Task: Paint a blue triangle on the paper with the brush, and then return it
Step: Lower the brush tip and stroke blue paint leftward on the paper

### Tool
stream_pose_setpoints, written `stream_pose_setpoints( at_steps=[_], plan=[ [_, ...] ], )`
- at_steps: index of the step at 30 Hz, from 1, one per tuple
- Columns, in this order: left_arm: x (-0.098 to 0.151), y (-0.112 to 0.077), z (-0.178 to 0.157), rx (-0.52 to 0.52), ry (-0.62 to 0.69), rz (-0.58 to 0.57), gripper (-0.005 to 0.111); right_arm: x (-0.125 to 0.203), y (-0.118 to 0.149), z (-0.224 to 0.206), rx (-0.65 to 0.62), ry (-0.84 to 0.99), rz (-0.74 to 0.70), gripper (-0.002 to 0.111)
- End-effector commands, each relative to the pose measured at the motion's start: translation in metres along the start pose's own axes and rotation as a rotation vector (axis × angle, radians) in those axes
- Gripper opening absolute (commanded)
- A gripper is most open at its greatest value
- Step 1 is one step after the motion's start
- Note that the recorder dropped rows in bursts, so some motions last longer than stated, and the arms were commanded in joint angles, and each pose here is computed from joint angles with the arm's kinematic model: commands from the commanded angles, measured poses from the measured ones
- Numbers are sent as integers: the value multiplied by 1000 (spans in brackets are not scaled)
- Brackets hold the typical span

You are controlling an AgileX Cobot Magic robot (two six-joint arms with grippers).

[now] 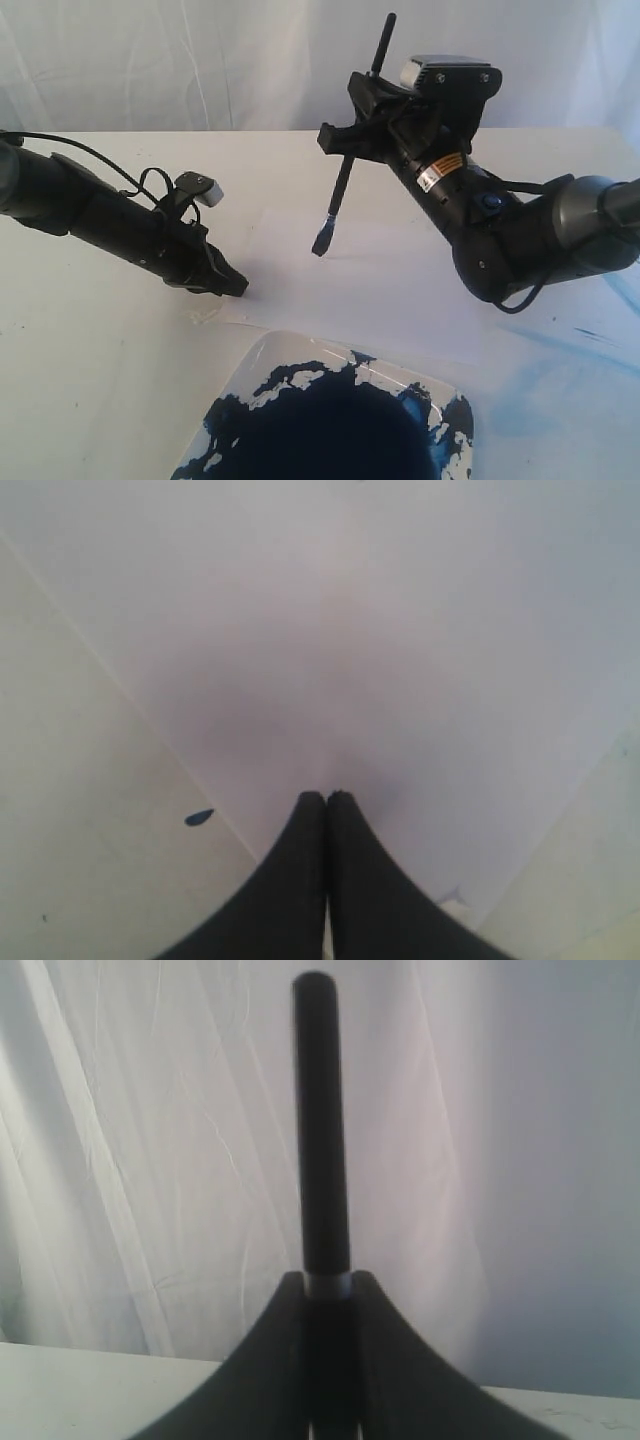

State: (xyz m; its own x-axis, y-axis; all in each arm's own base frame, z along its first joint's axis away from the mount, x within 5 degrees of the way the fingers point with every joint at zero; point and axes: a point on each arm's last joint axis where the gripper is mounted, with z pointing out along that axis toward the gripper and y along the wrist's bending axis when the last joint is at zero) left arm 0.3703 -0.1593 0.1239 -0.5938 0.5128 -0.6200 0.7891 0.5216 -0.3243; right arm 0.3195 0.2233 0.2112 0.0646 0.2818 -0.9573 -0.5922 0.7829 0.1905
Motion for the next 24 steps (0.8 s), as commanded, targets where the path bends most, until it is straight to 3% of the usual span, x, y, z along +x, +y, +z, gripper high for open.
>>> stream_pose_setpoints(
  at_steps=[1, 10, 16, 24],
  plan=[
    [0, -2, 0, -3, 1, 3, 0, 3, -2, 4, -5, -8, -2, 0],
    [0, -2, 0, -3, 1, 3, 0, 8, -2, 4, 4, 36, -18, 0],
    [0, -2, 0, -3, 1, 3, 0, 7, -3, 4, 13, 35, -120, 0],
    [0, -2, 0, -3, 1, 3, 0, 6, -13, 3, 116, 29, -199, 0]
  ],
)
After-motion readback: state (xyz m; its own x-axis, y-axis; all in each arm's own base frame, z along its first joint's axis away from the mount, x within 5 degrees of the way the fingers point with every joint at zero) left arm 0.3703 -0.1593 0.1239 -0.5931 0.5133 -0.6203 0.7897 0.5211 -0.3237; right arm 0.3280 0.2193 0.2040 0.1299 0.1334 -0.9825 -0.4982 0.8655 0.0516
